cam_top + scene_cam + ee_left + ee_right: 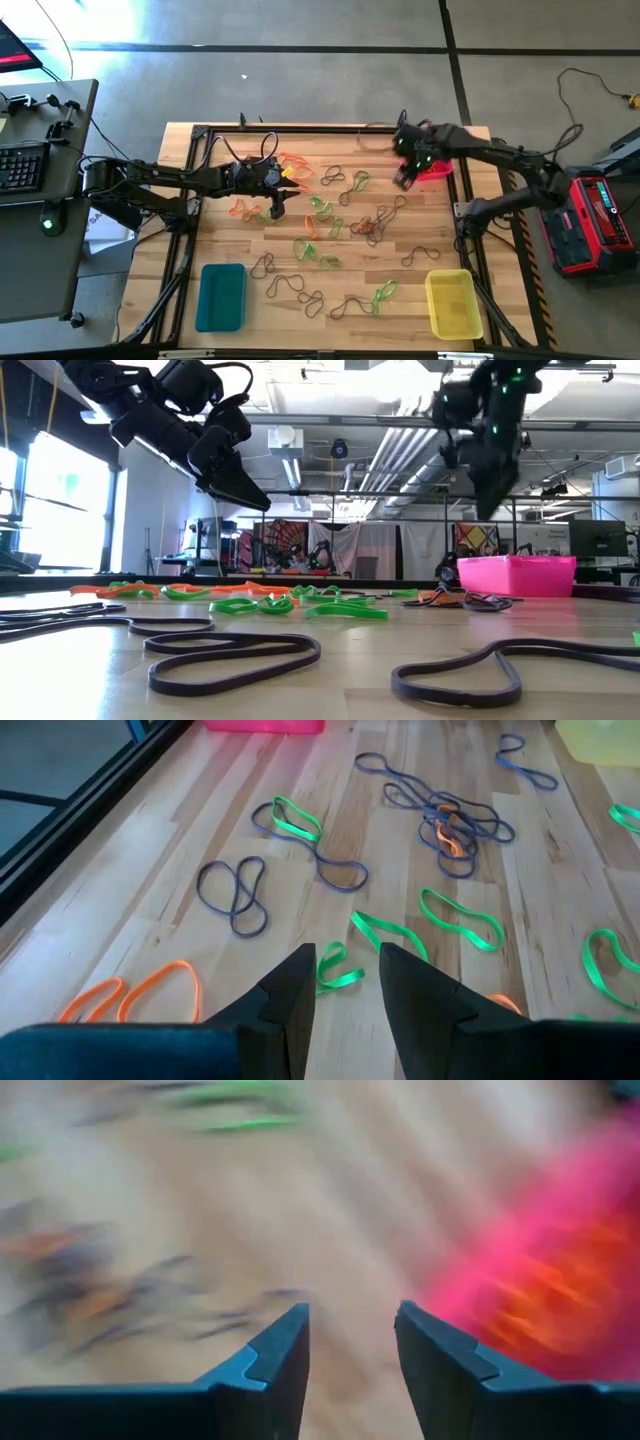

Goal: Sort rubber bands into baskets
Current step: Put the orange rubber band into the red bin

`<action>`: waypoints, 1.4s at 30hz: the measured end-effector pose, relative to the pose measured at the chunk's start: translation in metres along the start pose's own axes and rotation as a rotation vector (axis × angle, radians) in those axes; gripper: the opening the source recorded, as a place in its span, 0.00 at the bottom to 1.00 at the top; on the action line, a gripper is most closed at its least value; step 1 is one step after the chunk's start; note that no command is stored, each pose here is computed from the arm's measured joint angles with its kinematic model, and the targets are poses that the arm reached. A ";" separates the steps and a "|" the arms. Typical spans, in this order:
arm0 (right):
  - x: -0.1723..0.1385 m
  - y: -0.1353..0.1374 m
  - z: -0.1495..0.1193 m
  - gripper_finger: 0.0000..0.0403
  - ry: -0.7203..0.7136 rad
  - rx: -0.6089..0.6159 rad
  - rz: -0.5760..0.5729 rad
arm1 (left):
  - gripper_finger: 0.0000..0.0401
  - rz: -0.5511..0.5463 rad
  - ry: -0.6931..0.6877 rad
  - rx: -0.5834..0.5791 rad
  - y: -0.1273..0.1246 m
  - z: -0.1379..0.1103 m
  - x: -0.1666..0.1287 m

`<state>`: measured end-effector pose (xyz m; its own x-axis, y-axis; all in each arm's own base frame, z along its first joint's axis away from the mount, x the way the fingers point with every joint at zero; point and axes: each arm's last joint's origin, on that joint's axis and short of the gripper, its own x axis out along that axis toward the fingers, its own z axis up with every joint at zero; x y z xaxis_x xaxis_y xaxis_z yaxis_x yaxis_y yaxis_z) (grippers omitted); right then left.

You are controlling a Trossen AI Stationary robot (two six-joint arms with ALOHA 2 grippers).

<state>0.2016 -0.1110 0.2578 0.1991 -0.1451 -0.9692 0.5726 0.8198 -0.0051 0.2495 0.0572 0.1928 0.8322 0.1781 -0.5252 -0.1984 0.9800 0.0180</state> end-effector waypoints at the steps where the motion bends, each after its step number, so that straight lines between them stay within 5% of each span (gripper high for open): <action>1: 0.000 0.013 0.000 0.35 -0.016 -0.062 0.058 | 0.26 0.000 0.000 0.000 0.000 0.000 0.000; 5: 0.004 0.063 -0.002 0.35 -0.079 -0.220 0.191 | 0.26 0.000 0.000 0.000 0.000 0.000 0.000; 16: 0.073 0.141 0.005 0.35 -0.002 -0.448 0.216 | 0.26 0.000 0.000 0.000 0.000 0.000 0.000; 26: 0.107 0.155 0.025 0.33 0.063 -0.568 0.194 | 0.26 0.000 0.000 0.000 0.000 0.000 0.000; 36: 0.108 0.154 0.023 0.15 0.088 -0.592 0.189 | 0.26 0.000 0.000 0.000 0.000 0.000 0.000; 42: 0.108 0.152 0.022 0.20 0.104 -0.604 0.144 | 0.26 0.000 0.000 0.000 0.000 0.000 0.000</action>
<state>0.3272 -0.0143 0.1573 0.1454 0.0198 -0.9892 -0.0104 0.9998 0.0185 0.2496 0.0571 0.1929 0.8324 0.1779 -0.5248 -0.1980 0.9800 0.0181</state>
